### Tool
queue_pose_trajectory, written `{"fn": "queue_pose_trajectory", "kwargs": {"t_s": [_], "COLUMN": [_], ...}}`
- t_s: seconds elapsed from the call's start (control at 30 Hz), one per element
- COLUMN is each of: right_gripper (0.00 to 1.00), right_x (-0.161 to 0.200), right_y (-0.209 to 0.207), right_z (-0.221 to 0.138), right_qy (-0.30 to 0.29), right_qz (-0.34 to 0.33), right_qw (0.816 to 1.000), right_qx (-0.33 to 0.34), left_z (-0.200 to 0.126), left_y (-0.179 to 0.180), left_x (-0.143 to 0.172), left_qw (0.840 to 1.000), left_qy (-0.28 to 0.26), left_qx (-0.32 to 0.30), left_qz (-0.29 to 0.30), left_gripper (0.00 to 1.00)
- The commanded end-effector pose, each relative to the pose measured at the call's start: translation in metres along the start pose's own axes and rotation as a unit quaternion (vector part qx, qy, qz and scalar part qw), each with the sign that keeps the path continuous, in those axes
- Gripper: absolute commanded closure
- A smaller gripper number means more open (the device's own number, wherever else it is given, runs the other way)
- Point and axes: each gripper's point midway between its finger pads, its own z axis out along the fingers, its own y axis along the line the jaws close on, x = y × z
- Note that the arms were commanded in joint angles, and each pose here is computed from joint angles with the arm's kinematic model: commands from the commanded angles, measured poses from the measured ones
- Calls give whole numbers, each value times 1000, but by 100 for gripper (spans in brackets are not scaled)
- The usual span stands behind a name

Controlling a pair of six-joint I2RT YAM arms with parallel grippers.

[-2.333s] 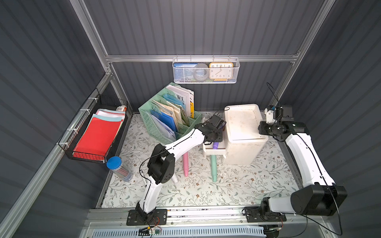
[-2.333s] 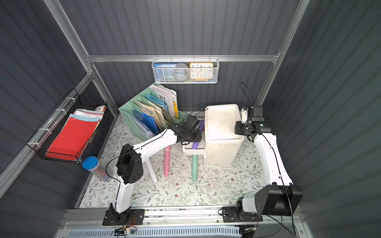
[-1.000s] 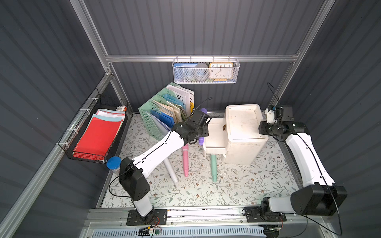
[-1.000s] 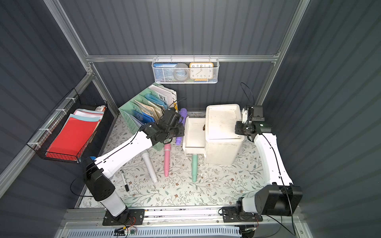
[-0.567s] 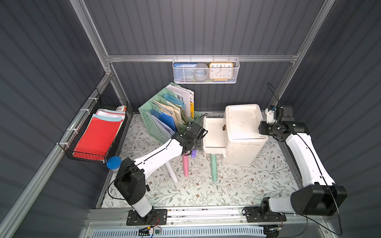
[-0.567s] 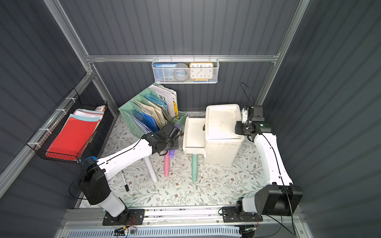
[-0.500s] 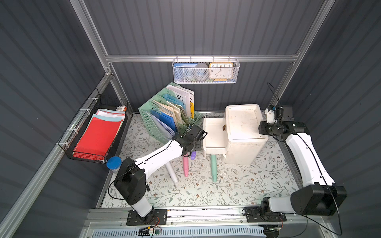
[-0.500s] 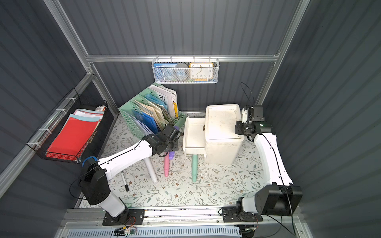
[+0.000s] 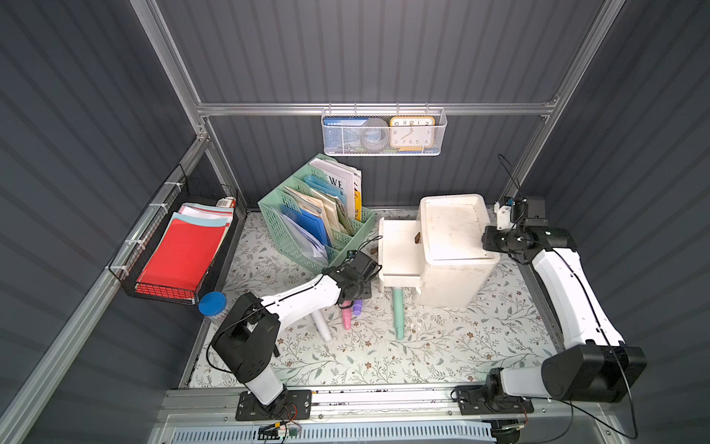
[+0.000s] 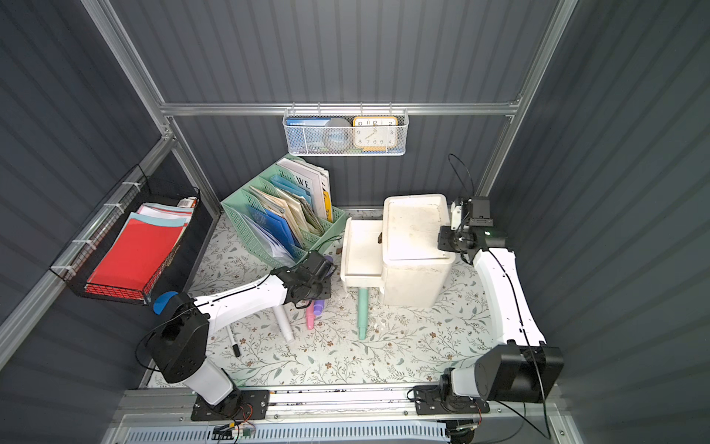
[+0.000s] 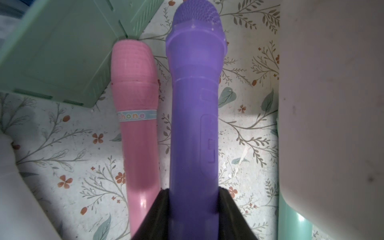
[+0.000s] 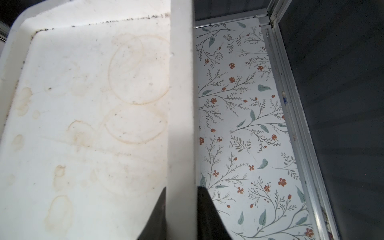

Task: Take the microphone out of the drawer
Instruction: Place the microphone at the center of the board.

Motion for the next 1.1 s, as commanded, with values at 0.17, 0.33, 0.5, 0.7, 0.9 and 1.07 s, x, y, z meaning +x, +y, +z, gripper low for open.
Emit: {"fn": "queue_pose_trajectory", "kwargs": {"t_s": [0.17, 0.33, 0.5, 0.7, 0.9, 1.07], "right_gripper": [99, 99, 99, 99, 99, 98], "right_x": [56, 57, 56, 56, 55, 55], "right_y": [13, 13, 13, 14, 13, 12], "right_z": [18, 18, 18, 17, 15, 15], "right_qy": [114, 113, 113, 112, 108, 106], "right_qz": [56, 56, 56, 56, 55, 55], "right_qw": [991, 991, 991, 991, 992, 992], "right_qx": [-42, -42, -43, -44, -42, -39], "left_z": [23, 32, 40, 43, 47, 46], "left_y": [1, 7, 15, 19, 23, 22], "left_x": [17, 29, 47, 54, 60, 57], "left_qw": [999, 999, 997, 997, 995, 995], "left_qy": [33, 49, 68, 75, 88, 87], "left_qx": [-3, -15, -18, -24, -37, -38], "left_qz": [-15, -12, -13, -17, -8, -8], "left_gripper": [81, 81, 81, 76, 62, 56]}}
